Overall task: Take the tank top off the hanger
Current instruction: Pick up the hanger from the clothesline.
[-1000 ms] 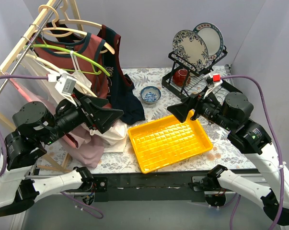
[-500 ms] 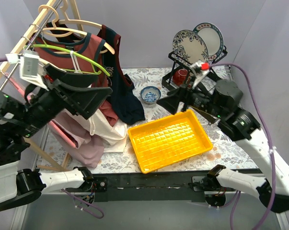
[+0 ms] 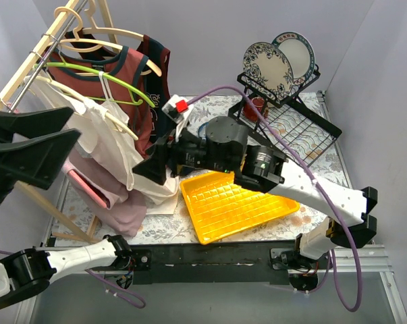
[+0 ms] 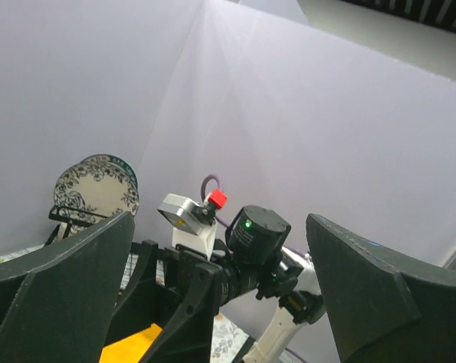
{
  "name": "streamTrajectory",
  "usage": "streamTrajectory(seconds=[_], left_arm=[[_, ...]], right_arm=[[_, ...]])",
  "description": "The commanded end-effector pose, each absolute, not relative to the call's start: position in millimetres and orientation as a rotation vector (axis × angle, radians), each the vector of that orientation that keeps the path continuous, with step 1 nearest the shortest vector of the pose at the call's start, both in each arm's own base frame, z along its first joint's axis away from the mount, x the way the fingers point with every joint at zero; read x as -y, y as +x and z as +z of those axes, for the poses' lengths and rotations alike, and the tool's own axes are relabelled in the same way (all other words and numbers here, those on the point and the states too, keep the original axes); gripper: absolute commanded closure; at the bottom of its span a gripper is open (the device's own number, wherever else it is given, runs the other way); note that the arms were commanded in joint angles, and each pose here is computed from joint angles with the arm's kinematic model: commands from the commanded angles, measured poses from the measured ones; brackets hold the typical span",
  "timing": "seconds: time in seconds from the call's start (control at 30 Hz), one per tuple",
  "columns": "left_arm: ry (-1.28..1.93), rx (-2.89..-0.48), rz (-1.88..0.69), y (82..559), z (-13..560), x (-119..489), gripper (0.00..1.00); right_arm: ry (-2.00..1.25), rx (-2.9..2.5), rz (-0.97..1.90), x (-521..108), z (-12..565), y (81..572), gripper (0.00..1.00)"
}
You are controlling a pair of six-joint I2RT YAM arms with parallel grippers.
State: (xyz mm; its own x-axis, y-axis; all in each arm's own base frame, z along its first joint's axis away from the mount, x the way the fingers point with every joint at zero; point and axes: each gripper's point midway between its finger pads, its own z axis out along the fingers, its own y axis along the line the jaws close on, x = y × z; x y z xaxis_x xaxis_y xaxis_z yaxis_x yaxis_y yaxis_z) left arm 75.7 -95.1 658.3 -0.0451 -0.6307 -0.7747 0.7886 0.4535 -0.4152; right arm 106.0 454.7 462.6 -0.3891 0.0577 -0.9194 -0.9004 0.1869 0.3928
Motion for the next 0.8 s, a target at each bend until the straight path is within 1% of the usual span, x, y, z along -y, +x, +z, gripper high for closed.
streamTrajectory(seconds=[0.0,0.13,0.2,0.33,0.5,0.63,0.77], left_arm=[[0.131,-1.131,-1.139,73.3,658.7,78.5,0.02],[0.13,-1.146,-1.121,73.1,656.2,74.5,0.02],[0.123,-1.15,-1.116,73.0,655.0,72.1,0.02],[0.128,-1.169,-1.107,73.8,650.3,72.5,0.02],[0.133,-1.198,-1.073,78.4,644.1,73.5,0.02],[0.132,-1.217,-1.053,81.8,638.5,74.1,0.02],[0.125,-1.231,-1.029,84.8,634.0,72.3,0.02]], right_arm=[[-0.705,-1.357,1.389,-469.8,525.8,93.6,0.26],[-0.708,-1.332,1.372,-500.6,520.5,75.3,0.27],[-0.688,-1.295,1.343,-508.5,522.8,75.9,0.26],[-0.719,-1.313,1.318,-534.6,505.6,70.0,0.26],[-0.75,-1.31,1.327,-548.3,500.1,55.8,0.27],[-0.758,-1.33,1.302,-558.1,488.6,54.0,0.27],[-0.751,-1.323,1.306,-559.7,493.0,52.1,0.26]])
